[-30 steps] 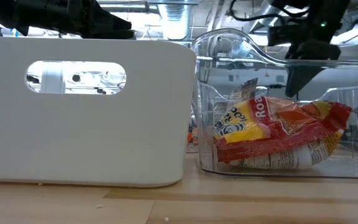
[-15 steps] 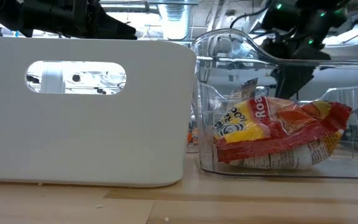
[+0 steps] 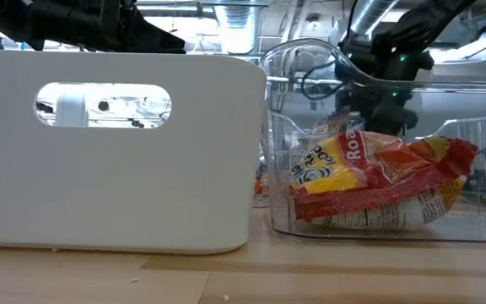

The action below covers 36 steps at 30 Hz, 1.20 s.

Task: Pick & Place Food Item
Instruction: Put the top purple spoon into the white bin

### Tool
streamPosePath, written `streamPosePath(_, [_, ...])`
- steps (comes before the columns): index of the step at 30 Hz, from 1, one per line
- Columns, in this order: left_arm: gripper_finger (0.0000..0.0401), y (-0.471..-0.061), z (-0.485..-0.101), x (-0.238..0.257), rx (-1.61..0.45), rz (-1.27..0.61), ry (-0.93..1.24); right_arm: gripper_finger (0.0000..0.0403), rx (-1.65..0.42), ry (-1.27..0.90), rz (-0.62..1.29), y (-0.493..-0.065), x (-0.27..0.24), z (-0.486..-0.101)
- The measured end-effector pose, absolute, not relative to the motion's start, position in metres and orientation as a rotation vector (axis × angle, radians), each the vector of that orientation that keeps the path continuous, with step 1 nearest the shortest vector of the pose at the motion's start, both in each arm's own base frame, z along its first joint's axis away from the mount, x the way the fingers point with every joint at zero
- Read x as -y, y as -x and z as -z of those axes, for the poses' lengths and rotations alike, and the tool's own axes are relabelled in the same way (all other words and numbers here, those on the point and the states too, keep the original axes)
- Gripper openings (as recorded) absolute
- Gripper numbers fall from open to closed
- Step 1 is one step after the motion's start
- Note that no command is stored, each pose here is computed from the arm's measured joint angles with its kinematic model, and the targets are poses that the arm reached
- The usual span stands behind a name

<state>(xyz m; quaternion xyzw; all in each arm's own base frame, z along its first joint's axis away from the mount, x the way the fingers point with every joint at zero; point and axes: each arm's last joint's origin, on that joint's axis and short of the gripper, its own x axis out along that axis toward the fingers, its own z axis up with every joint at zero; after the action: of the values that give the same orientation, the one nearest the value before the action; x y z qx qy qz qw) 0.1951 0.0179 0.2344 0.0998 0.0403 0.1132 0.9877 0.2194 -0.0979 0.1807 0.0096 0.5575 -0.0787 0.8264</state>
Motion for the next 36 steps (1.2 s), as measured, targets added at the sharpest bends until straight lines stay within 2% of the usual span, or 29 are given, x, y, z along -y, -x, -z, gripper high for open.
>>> streamPosePath(14, [0.0273, -0.195, -0.234, -0.018, -0.081, -0.227, -0.200, 0.0113, -1.258, -0.140, 0.112, -0.224, 0.116, -0.148])
streamPosePath(24, [0.0273, -0.195, -0.234, -0.018, -0.081, -0.227, -0.200, 0.0110, -1.258, -0.134, 0.104, -0.226, 0.117, -0.144])
streamPosePath(30, [0.0273, -0.195, -0.234, -0.018, -0.081, -0.227, -0.200, 0.0080, -1.256, -0.134, 0.104, -0.226, 0.117, -0.145])
streamPosePath(36, [0.0273, -0.195, -0.234, -0.018, -0.082, -0.227, -0.200, 0.0015, -1.255, -0.134, 0.103, -0.226, 0.117, -0.145])
